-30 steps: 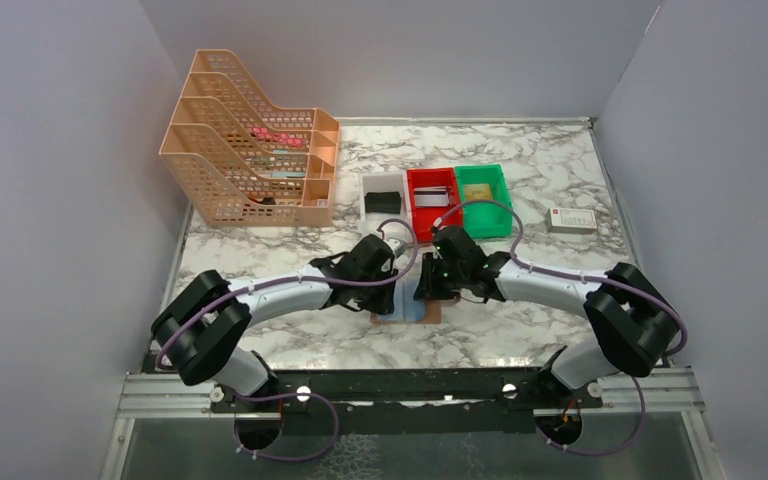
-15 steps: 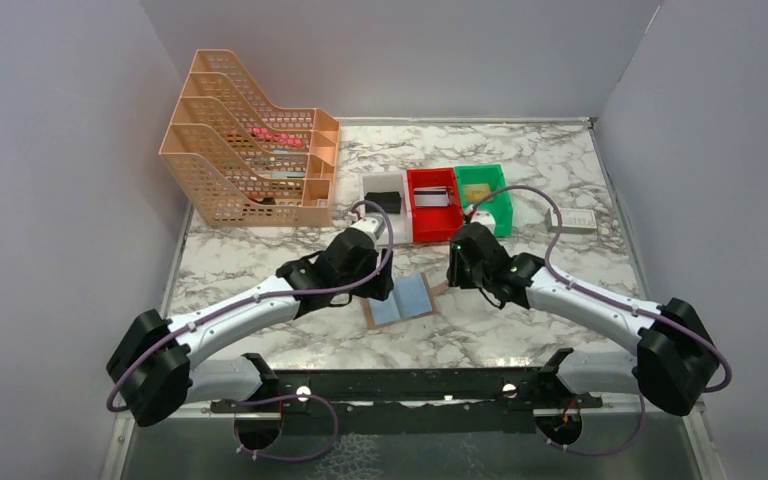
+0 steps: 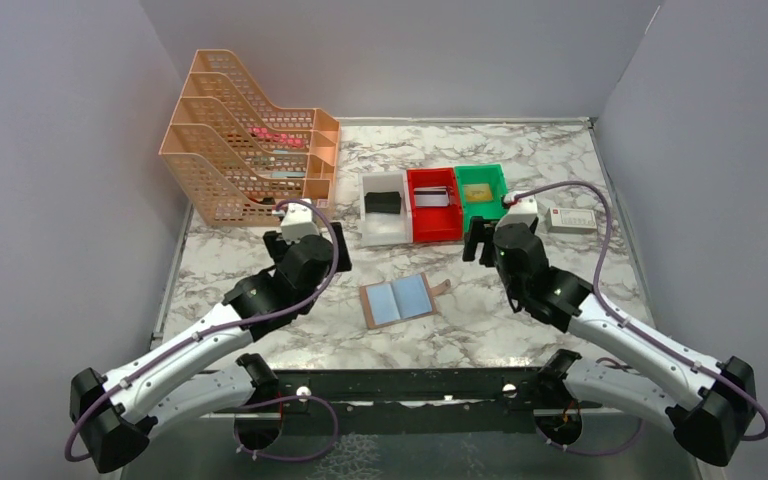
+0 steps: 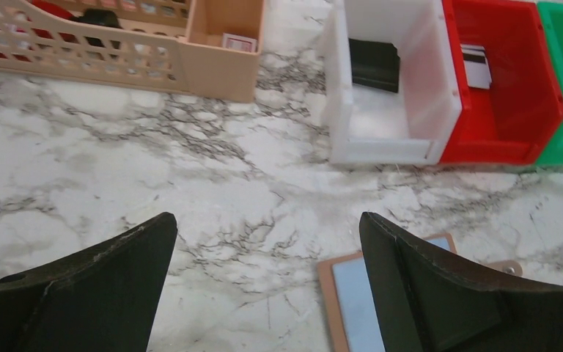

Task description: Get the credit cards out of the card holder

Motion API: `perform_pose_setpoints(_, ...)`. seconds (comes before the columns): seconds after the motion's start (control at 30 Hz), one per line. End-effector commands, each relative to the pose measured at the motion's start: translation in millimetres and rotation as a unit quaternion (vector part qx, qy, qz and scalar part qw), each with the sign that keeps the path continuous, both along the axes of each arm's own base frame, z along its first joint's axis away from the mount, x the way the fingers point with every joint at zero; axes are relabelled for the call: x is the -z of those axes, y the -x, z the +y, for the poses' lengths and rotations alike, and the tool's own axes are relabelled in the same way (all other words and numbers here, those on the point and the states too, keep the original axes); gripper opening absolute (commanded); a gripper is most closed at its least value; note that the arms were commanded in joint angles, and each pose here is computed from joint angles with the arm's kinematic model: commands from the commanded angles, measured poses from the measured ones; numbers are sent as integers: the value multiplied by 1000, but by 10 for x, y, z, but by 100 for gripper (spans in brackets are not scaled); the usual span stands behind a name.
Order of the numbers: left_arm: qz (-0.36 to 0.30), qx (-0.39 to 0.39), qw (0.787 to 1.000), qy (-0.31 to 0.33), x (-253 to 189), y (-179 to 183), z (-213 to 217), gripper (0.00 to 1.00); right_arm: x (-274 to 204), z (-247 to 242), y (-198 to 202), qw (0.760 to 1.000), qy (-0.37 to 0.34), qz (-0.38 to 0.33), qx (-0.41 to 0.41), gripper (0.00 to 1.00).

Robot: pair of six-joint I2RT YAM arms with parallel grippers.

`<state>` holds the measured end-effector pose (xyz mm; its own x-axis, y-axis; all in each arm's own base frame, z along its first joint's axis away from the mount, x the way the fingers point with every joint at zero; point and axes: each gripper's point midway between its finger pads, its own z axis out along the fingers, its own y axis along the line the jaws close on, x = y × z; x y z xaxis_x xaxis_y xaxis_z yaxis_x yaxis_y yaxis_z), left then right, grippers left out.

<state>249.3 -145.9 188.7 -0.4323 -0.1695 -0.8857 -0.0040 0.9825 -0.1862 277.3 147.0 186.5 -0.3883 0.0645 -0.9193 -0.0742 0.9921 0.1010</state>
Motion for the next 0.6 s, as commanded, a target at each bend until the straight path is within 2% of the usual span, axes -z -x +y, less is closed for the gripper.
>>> perform_pose_setpoints(0.0,-57,-75,994,-50,-323,-21,435,99,-281,-300,-89,995,30,-72,60,83)
perform_pose_setpoints(0.13,-79,-90,989,-88,-475,-8,606,99,-411,-415,-109,992,23,-96,77,90)
perform_pose_setpoints(0.27,-86,-102,984,-118,-476,19,733,99,-485,-387,-188,995,-28,-85,38,90)
perform_pose_setpoints(0.57,-75,-99,983,-137,-355,29,751,99,-473,-333,-108,996,-38,-81,4,90)
